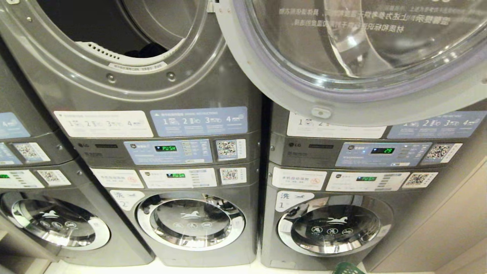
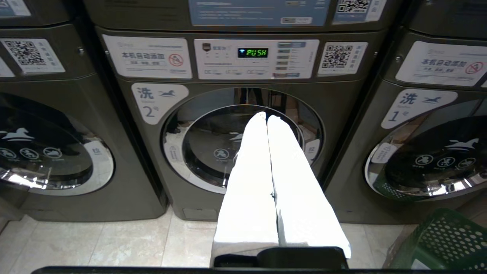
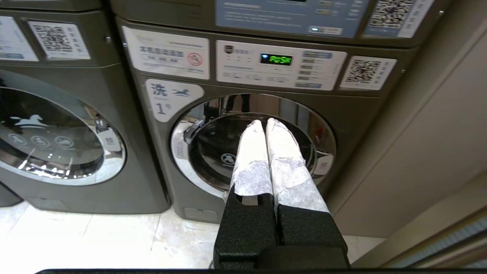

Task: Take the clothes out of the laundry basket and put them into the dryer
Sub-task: Close the dryer

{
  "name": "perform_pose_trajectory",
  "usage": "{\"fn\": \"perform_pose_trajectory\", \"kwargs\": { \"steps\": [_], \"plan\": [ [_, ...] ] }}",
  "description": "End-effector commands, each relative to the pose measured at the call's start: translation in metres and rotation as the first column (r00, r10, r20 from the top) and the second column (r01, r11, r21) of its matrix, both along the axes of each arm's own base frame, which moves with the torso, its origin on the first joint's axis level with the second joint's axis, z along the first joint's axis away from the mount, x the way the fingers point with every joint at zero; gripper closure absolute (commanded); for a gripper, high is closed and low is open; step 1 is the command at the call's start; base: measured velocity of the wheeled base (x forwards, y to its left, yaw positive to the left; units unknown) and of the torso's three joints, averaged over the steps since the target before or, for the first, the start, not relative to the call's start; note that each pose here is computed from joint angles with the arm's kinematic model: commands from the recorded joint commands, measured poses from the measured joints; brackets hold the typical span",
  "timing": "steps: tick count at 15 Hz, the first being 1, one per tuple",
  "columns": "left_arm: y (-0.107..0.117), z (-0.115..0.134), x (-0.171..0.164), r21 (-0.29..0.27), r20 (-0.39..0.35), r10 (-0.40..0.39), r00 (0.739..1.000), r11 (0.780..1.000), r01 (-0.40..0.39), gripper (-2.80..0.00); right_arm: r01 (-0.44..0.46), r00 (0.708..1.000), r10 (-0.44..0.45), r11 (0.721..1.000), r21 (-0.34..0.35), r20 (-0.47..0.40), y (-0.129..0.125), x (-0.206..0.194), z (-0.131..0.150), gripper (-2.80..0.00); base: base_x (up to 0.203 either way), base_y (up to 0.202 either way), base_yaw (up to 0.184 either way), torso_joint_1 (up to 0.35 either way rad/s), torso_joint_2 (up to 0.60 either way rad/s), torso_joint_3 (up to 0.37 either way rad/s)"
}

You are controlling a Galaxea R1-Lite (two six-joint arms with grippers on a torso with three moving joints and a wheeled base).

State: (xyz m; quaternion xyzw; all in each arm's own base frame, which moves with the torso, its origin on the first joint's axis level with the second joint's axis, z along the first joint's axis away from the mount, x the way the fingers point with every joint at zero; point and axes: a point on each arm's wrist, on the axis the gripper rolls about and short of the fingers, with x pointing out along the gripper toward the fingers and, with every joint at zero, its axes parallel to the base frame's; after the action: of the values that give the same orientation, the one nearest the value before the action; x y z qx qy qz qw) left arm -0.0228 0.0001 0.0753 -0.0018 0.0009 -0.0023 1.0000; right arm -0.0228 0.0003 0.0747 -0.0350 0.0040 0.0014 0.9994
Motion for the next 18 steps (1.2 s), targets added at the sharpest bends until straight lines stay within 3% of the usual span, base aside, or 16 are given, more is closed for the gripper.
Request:
{"fn": "perform_pose_trajectory", "kwargs": {
  "steps": [1, 6, 10, 13, 15, 18],
  "plan": [
    [0.000, 0.000, 0.000, -0.001, 0.000, 0.000, 1.000, 1.000, 0.000, 0.00, -0.001, 1.000, 0.001, 1.000, -0.001, 0.000, 0.000, 0.000, 0.000, 0.00, 0.000, -0.195, 0.002, -0.007, 0.02, 0.015],
    [0.000, 0.000, 0.000, -0.001, 0.000, 0.000, 1.000, 1.000, 0.000, 0.00, -0.006, 1.000, 0.006, 1.000, -0.004, 0.005, 0.000, 0.000, 0.000, 0.00, 0.000, -0.188, 0.000, 0.002, 0.01, 0.006],
    [0.000, 0.000, 0.000, 0.000, 0.000, 0.000, 1.000, 1.000, 0.000, 0.00, -0.002, 0.999, 0.004, 1.000, -0.031, 0.052, 0.000, -0.004, 0.016, 0.00, 0.000, -0.026, 0.000, 0.001, 0.00, 0.001],
    [0.000, 0.000, 0.000, -0.001, 0.000, 0.000, 1.000, 1.000, 0.000, 0.00, 0.057, 0.994, -0.056, 0.998, -0.001, 0.092, -0.001, -0.001, 0.084, 0.00, 0.000, 0.000, 0.000, 0.000, 0.00, 0.000],
    [0.000, 0.000, 0.000, -0.001, 0.000, 0.000, 1.000, 1.000, 0.000, 0.00, 0.133, 0.990, -0.137, 0.988, 0.080, 0.041, -0.003, 0.031, 0.141, 0.00, 0.000, 0.000, 0.000, 0.000, 0.00, 0.000],
    [0.000, 0.000, 0.000, -0.001, 0.000, 0.000, 1.000, 1.000, 0.000, 0.00, 0.168, 0.983, -0.179, 0.967, 0.189, 0.045, -0.005, 0.089, 0.191, 0.00, 0.000, 0.000, 0.000, 0.000, 0.00, 0.000]
  ]
}}
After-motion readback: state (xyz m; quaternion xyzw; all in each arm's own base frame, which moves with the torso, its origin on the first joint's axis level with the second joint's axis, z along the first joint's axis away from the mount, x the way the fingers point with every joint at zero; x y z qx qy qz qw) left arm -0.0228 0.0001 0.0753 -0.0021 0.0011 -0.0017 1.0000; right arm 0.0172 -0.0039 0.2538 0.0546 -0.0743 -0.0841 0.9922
